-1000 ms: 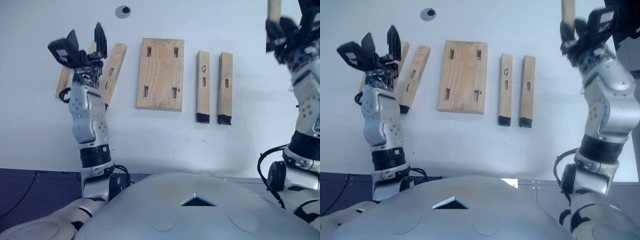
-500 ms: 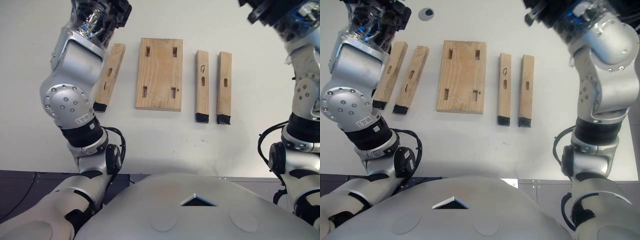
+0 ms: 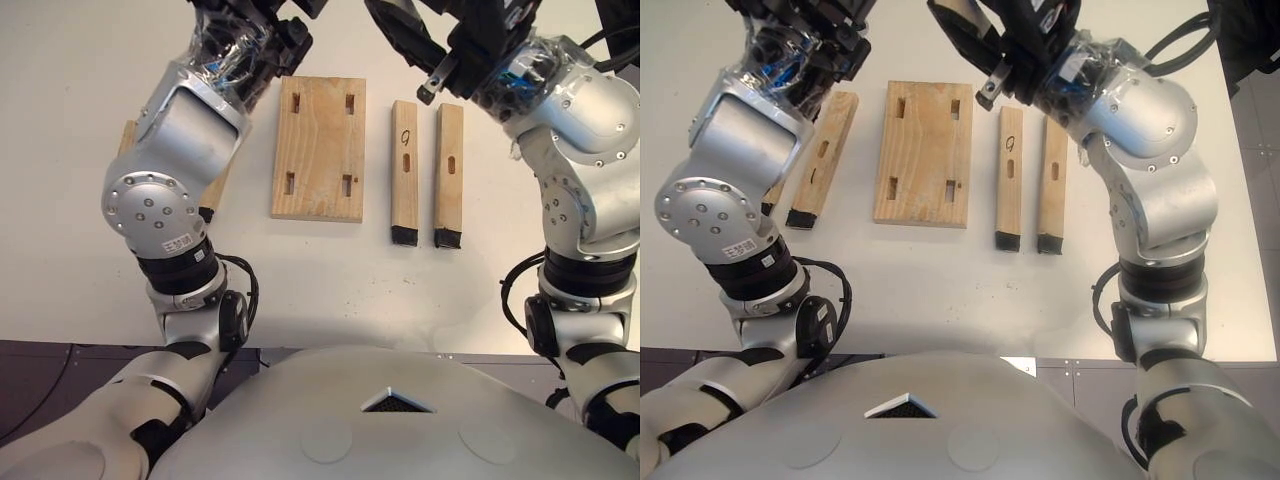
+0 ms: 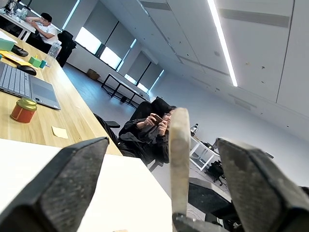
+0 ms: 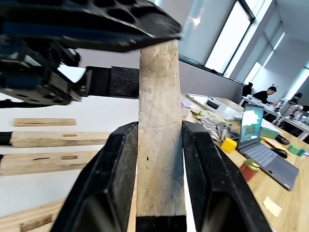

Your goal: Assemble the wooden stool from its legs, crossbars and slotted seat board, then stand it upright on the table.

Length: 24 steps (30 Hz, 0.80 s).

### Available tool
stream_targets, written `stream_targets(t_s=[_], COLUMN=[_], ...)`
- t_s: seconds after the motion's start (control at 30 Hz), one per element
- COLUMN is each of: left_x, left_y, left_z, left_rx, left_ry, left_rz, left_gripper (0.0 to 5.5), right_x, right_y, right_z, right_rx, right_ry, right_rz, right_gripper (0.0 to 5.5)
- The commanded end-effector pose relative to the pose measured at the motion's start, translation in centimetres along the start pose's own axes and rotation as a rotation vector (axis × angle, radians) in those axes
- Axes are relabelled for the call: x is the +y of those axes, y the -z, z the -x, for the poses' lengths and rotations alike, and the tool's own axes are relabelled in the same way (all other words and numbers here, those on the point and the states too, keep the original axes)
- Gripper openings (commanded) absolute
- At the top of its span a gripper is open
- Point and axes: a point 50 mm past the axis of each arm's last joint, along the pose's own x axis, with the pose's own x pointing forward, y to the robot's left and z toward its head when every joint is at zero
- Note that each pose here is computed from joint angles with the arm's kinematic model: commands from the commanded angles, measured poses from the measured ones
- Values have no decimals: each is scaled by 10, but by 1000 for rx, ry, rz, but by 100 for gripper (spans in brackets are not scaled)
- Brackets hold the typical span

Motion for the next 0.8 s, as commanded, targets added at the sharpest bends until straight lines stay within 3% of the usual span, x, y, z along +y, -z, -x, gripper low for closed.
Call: stream_targets(t_s=[0.03, 0.63, 0.8], left_x=[3, -1, 2], left_y=[4, -4, -8], left_z=[1, -8, -10], left_rx=[15, -18, -17], left_ry=[-19, 50, 58], left_rz=[18, 53, 41], left_gripper=[346, 45, 38], right_x=[4, 3, 4], right_y=[-6, 2, 5], right_z=[-4, -11, -12], right_rx=[-29, -16, -19], right_ry=[-17, 16, 38], right_rz=[6, 6, -2], right_gripper=[129, 129, 129])
